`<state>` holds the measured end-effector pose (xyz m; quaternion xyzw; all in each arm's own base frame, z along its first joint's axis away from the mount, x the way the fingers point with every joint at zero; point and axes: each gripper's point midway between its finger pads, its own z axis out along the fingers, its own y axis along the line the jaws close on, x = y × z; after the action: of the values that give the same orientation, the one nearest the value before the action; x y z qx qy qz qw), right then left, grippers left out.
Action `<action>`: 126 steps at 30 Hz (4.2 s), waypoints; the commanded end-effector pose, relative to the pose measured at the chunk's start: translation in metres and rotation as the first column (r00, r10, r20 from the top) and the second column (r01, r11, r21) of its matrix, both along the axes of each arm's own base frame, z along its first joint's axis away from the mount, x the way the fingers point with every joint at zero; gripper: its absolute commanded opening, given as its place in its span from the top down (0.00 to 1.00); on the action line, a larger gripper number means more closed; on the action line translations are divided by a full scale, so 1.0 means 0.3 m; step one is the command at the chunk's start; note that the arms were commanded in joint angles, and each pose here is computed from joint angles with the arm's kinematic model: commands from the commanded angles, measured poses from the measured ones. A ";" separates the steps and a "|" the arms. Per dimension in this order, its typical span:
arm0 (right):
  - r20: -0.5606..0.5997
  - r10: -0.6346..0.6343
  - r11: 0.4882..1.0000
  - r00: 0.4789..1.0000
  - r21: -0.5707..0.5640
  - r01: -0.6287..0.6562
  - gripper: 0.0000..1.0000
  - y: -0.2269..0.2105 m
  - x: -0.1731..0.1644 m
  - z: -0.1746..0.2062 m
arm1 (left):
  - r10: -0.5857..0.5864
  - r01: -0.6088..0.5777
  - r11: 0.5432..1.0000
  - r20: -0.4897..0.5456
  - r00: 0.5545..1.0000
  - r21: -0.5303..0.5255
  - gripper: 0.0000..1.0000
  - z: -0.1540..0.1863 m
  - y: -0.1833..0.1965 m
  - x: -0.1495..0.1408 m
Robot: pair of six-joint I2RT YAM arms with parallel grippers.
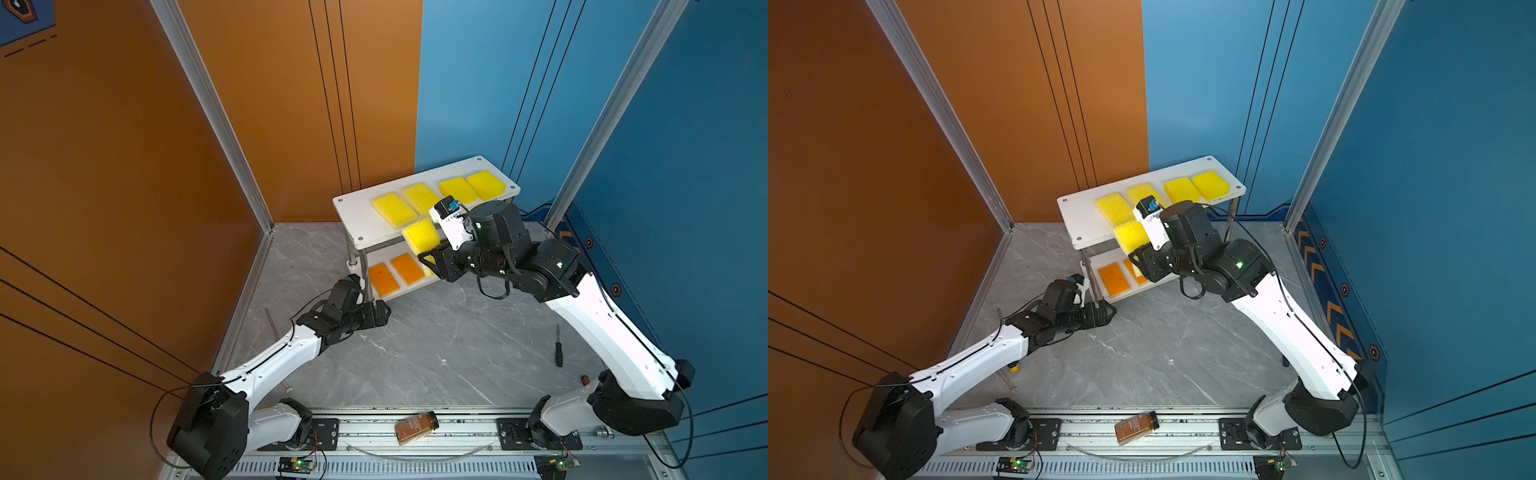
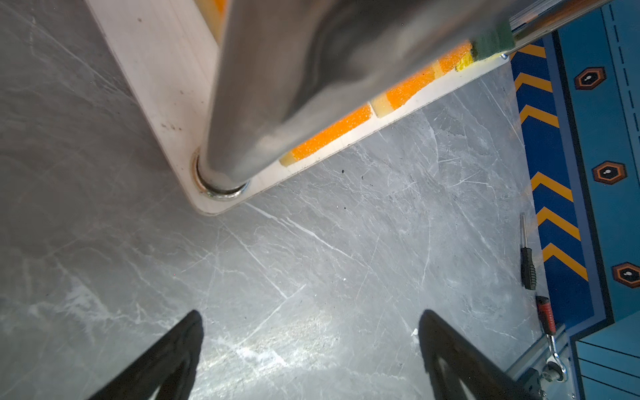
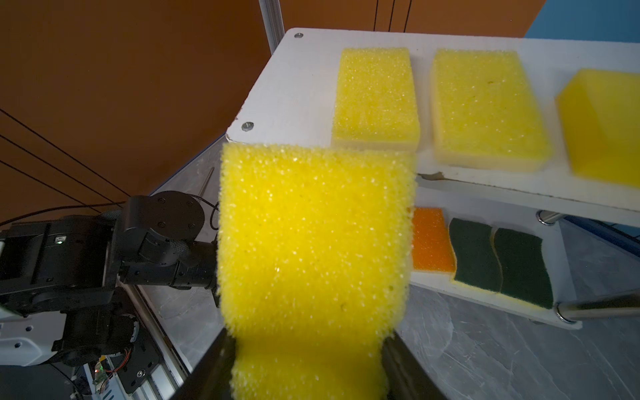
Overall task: Arrange cleaning sponges on a shelf
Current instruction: Place the cleaning sponge at the shelf.
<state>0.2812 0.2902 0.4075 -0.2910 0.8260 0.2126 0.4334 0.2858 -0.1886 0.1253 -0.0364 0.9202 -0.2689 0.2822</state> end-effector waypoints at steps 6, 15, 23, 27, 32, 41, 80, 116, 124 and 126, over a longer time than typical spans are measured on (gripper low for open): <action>0.101 0.050 0.995 0.994 0.078 -0.058 0.48 0.182 0.040 0.107 | -0.027 0.025 0.999 0.064 0.998 0.031 0.02 0.060 0.008 -0.027; 0.207 0.043 0.996 0.977 0.068 -0.058 0.49 0.340 0.091 0.134 | -0.031 0.027 0.998 0.084 0.996 0.053 0.02 0.077 0.032 -0.052; 0.269 0.026 0.999 0.963 0.022 -0.033 0.47 0.419 0.143 0.108 | -0.036 0.031 0.998 0.084 0.996 0.063 0.02 0.072 0.034 -0.052; 0.288 -0.013 1.000 0.958 0.003 0.013 0.46 0.423 0.179 0.092 | -0.037 0.031 0.997 0.081 0.996 0.069 0.02 0.068 0.036 -0.050; 0.297 -0.041 0.999 0.954 -0.004 0.044 0.45 0.426 0.212 0.076 | -0.035 0.029 0.997 0.083 0.996 0.066 0.02 0.070 0.036 -0.042; 0.315 -0.097 0.995 0.944 0.008 0.100 0.45 0.410 0.269 0.074 | -0.036 0.032 0.998 0.076 0.996 0.061 0.02 0.065 0.035 -0.035; 0.303 -0.152 0.988 0.941 0.035 0.149 0.41 0.411 0.360 0.032 | -0.023 0.019 0.999 0.072 0.997 0.051 0.02 0.059 0.038 -0.036; 0.294 -0.189 0.981 0.937 0.023 0.191 0.28 0.404 0.398 -0.008 | -0.022 0.019 0.999 0.068 0.997 0.046 0.02 0.057 0.039 -0.030; 0.298 -0.192 0.981 0.935 0.021 0.195 0.27 0.400 0.397 -0.004 | -0.023 0.021 0.999 0.067 0.997 0.044 0.02 0.055 0.037 -0.029; 0.299 -0.193 0.980 0.935 0.021 0.196 0.27 0.401 0.396 -0.004 | -0.024 0.021 0.999 0.065 0.998 0.044 0.02 0.054 0.035 -0.029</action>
<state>0.3956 0.4125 0.4013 -0.2549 0.7769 0.1214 0.5628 0.2754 -0.1790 0.1440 -0.0113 0.9159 -0.2533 0.3111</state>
